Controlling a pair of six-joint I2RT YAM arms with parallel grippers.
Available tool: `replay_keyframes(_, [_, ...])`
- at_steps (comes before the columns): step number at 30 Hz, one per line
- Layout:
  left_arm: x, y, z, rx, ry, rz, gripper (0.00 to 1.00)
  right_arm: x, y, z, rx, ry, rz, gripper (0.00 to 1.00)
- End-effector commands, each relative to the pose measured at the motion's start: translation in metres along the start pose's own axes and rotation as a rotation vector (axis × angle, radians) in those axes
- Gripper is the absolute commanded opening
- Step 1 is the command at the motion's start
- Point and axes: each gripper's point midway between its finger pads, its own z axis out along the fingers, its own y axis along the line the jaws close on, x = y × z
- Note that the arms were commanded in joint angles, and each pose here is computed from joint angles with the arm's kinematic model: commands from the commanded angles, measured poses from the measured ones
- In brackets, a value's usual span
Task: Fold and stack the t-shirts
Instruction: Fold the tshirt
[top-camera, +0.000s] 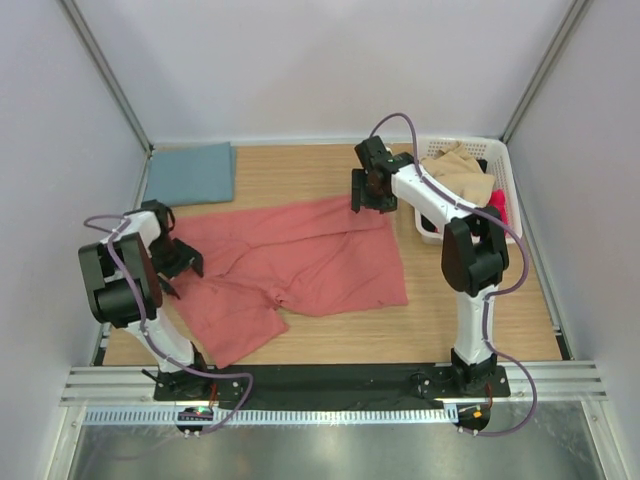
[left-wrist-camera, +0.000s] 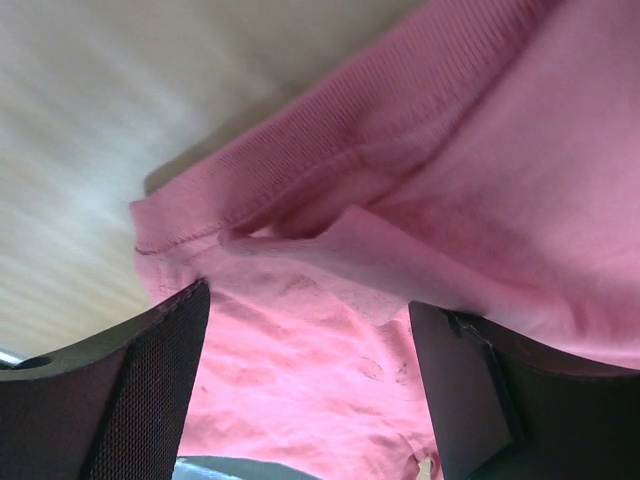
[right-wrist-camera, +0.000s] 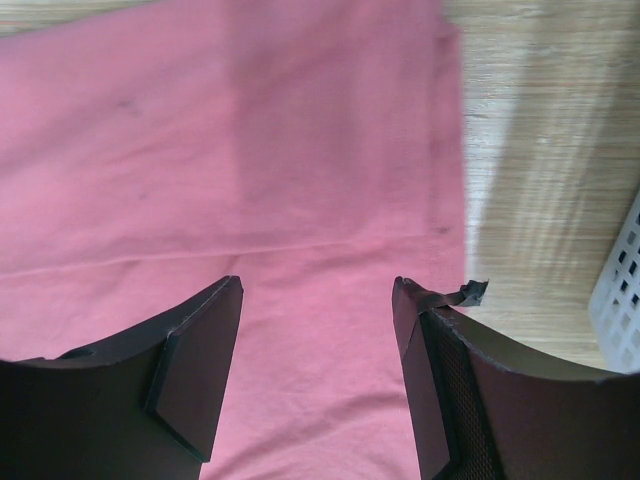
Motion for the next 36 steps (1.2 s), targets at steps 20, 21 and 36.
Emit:
replay_keyframes(20, [-0.033,-0.028,-0.116,0.217,-0.278,0.181,0.79,-0.061,0.008,0.068,-0.078,-0.067,0.033,0.37])
replay_keyframes(21, [-0.038,-0.031,-0.126,0.226,-0.301,0.181,0.79,-0.063,0.009,0.07,-0.086,-0.074,0.03,0.37])
replay_keyframes(36, [-0.038,-0.042,-0.167,0.327,-0.365,0.184,0.78,-0.067,0.005,0.109,-0.1,-0.053,0.107,0.36])
